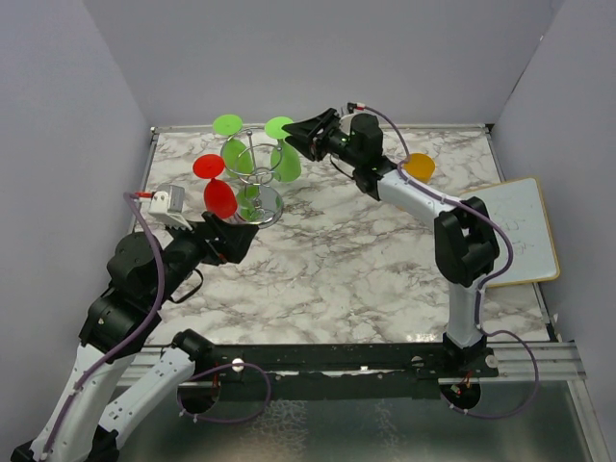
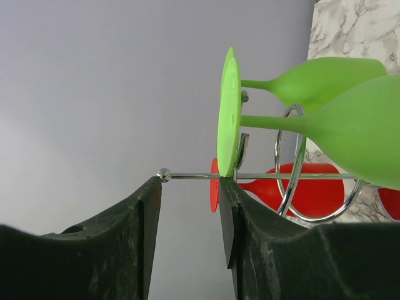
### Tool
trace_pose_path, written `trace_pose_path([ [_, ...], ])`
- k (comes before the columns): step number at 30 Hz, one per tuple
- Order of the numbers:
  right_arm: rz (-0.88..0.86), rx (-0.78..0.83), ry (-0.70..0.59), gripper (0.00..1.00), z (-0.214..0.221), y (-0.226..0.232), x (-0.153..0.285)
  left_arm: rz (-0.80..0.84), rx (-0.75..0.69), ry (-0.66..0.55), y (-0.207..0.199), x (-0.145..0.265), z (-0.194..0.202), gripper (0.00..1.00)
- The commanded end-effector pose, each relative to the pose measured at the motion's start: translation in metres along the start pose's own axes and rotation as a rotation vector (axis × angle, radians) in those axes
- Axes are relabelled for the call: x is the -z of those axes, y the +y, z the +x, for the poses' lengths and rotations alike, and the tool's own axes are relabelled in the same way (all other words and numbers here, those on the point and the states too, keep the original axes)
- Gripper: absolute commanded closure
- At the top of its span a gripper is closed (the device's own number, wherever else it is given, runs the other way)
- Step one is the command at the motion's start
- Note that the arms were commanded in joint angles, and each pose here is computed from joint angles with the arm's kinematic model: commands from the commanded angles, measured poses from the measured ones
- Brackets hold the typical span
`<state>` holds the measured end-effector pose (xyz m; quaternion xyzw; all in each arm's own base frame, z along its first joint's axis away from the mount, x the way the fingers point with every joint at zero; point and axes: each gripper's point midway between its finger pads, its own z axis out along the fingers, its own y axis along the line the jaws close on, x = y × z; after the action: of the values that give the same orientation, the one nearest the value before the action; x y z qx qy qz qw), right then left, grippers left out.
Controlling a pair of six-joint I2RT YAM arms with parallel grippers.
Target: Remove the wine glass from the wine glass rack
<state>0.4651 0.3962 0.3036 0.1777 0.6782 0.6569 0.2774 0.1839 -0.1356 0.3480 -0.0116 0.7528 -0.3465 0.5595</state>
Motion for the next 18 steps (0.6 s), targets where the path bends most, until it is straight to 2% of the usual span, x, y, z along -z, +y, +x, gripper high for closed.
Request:
trace_pose_path([
  [1, 0.068, -0.044, -0.067, 0.59, -0.0021, -0.0182, -0.0116, -0.009, -0.025, -0.06, -0.0011, 0.0131, -0.0162, 0.07],
  [18, 0.095, -0.037, -0.103, 0.6, -0.0052, -0.0277, -0.0168, -0.007, -0.028, -0.049, -0.0003, 0.013, -0.0127, 0.07],
])
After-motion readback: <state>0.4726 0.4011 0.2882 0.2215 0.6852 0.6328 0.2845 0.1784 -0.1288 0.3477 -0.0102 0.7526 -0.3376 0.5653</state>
